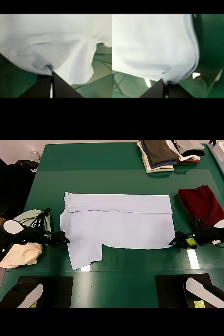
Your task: Fold the shirts.
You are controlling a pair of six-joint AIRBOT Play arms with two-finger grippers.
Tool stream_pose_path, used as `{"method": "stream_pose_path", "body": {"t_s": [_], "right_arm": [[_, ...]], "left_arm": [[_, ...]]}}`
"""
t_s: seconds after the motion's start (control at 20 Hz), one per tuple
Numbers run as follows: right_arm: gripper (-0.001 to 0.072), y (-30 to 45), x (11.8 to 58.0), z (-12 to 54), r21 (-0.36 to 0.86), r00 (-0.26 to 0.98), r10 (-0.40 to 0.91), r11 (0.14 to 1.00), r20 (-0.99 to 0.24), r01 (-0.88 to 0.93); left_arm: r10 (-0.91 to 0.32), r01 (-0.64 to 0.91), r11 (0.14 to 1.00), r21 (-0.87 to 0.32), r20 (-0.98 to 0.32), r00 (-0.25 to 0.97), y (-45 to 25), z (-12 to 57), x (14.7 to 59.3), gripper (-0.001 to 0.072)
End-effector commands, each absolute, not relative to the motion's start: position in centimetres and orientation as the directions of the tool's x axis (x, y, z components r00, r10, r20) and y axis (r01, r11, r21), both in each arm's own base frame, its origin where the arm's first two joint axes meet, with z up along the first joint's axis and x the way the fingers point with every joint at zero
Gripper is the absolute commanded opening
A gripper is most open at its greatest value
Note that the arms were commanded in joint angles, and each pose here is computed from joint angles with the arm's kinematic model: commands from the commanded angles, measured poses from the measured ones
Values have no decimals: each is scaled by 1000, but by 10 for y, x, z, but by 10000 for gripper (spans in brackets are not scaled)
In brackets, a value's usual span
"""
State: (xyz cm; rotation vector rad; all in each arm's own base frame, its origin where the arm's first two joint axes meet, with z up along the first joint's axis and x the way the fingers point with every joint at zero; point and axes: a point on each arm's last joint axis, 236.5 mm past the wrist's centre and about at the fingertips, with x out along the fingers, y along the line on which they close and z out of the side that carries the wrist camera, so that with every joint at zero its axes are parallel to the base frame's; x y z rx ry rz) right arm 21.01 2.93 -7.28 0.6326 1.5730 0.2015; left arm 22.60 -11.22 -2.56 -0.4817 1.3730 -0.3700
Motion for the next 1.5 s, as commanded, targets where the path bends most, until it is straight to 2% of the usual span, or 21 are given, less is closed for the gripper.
{"method": "stream_pose_path", "body": {"t_s": [0.0, 0.2, 0.35, 0.5, 0.7, 0.8, 1.0, 1.05, 1.1, 1.15, 1.2, 1.25, 1.3, 1.35, 1.4, 1.45], "right_arm": [[17, 18, 205, -41, 395, 10, 396, 910, -918, 126], [17, -11, 181, -6, 233, 25, 232, 969, -972, 80], [17, -19, 197, 13, 196, 120, 186, 977, -975, 84], [17, -30, 236, 19, 199, 153, 185, 976, -971, 86], [17, -25, 306, 6, 212, 146, 205, 977, -968, 33], [17, -17, 343, -6, 225, 139, 218, 974, -966, 38], [20, 18, 406, -13, 394, 174, 381, 918, -908, 48], [125, 25, 419, -12, 435, 187, 420, 899, -888, 45], [382, 26, 429, -10, 457, 199, 440, 888, -876, 47], [488, 23, 433, -7, 470, 199, 455, 882, -868, 36], [488, 19, 433, -3, 479, 195, 467, 878, -862, 12], [493, 11, 430, -2, 476, 190, 467, 880, -864, 1], [495, 1, 425, -3, 474, 179, 465, 881, -867, 9], [548, -13, 417, -6, 482, 168, 470, 875, -866, 35], [557, -28, 410, -11, 490, 162, 474, 869, -866, 76], [557, -38, 402, -19, 501, 149, 483, 858, -863, 118]], "left_arm": [[-497, 9, 867, -499, -862, 99, -108, -18, 198, 19], [-478, 39, 878, -477, -873, 94, -106, 10, 157, 20], [-473, 57, 881, -470, -870, 141, -105, 26, 166, 20], [-438, 91, 898, -430, -863, 252, -95, 32, 220, 20], [-402, 87, 914, -396, -856, 326, -82, 26, 311, 22], [-398, 75, 915, -396, -861, 318, -79, 13, 350, 24], [-416, 39, 907, -420, -875, 247, -80, -22, 386, 27], [-417, 10, 904, -428, -875, 245, -80, -25, 391, 143], [-414, -20, 901, -433, -873, 256, -79, -24, 395, 453], [-410, -54, 897, -440, -869, 276, -78, -21, 399, 542], [-413, -54, 895, -443, -868, 274, -79, -17, 399, 544], [-421, -47, 894, -447, -869, 262, -81, -13, 398, 540], [-443, -44, 883, -467, -861, 251, -86, -8, 396, 367], [-472, -37, 868, -495, -846, 247, -93, -4, 395, 129], [-498, -37, 851, -523, -829, 254, -99, 1, 396, 26], [-528, -25, 833, -553, -807, 263, -107, 6, 398, 24]]}}
